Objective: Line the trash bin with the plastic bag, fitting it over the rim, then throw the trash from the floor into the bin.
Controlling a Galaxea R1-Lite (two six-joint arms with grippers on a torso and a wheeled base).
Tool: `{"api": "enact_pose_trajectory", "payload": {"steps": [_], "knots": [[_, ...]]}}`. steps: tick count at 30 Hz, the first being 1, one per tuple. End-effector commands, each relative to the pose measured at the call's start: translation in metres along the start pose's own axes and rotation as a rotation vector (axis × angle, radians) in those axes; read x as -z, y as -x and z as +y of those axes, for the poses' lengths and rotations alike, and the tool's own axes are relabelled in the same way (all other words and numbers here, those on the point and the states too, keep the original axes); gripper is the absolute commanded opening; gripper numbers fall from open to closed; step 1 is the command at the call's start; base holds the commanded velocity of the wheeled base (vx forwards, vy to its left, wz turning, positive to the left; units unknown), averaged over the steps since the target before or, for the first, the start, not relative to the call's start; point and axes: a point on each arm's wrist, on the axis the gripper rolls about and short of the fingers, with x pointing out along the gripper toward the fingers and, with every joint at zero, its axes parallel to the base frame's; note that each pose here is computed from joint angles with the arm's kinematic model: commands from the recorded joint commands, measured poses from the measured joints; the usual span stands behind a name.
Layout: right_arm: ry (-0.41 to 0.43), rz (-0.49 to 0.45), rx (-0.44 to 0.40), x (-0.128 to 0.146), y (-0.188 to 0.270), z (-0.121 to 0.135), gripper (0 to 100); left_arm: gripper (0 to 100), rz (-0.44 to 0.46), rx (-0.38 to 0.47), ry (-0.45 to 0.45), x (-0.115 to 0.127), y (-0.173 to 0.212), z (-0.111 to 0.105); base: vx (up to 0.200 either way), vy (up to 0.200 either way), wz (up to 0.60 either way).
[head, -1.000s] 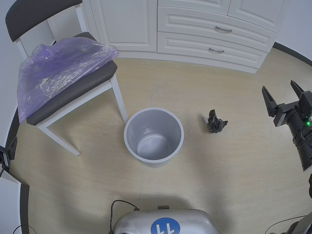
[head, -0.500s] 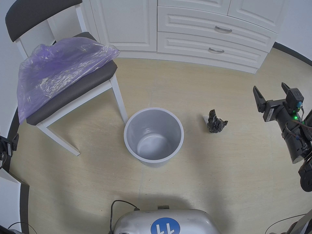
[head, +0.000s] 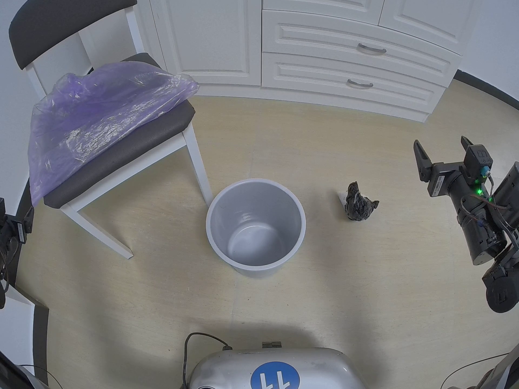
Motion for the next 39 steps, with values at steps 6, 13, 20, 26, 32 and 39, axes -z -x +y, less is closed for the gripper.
{"api": "enact_pose_trajectory", "payload": {"steps": [6, 13, 20, 26, 32, 39], "knots": [[0.005, 0.009, -0.003, 0.003, -0.002, 0.002, 100, 100, 0.004, 0.007, 0.061, 0.007, -0.019, -0.002, 0.0, 0.0, 0.0], [0.004, 0.006, -0.002, 0.002, -0.002, 0.002, 100, 100, -0.031, -0.02, 0.12, -0.004, -0.027, -0.005, 0.0, 0.0, 0.0], [0.001, 0.001, 0.0, 0.002, -0.002, 0.002, 100, 100, -0.116, -0.113, 0.228, -0.026, -0.038, -0.007, 0.0, 0.0, 0.0], [0.0, -0.003, 0.002, 0.001, -0.001, 0.001, 100, 100, -0.168, -0.147, 0.301, -0.041, -0.042, -0.006, 0.0, 0.0, 0.0], [-0.001, -0.004, 0.001, 0.0, -0.001, 0.001, 100, 100, -0.176, -0.154, 0.333, -0.043, -0.044, -0.008, 0.0, 0.0, 0.0], [0.003, -0.001, -0.001, 0.001, -0.001, 0.001, 100, 100, -0.099, -0.065, 0.239, -0.024, -0.023, -0.018, 0.0, 0.0, 0.0]]}}
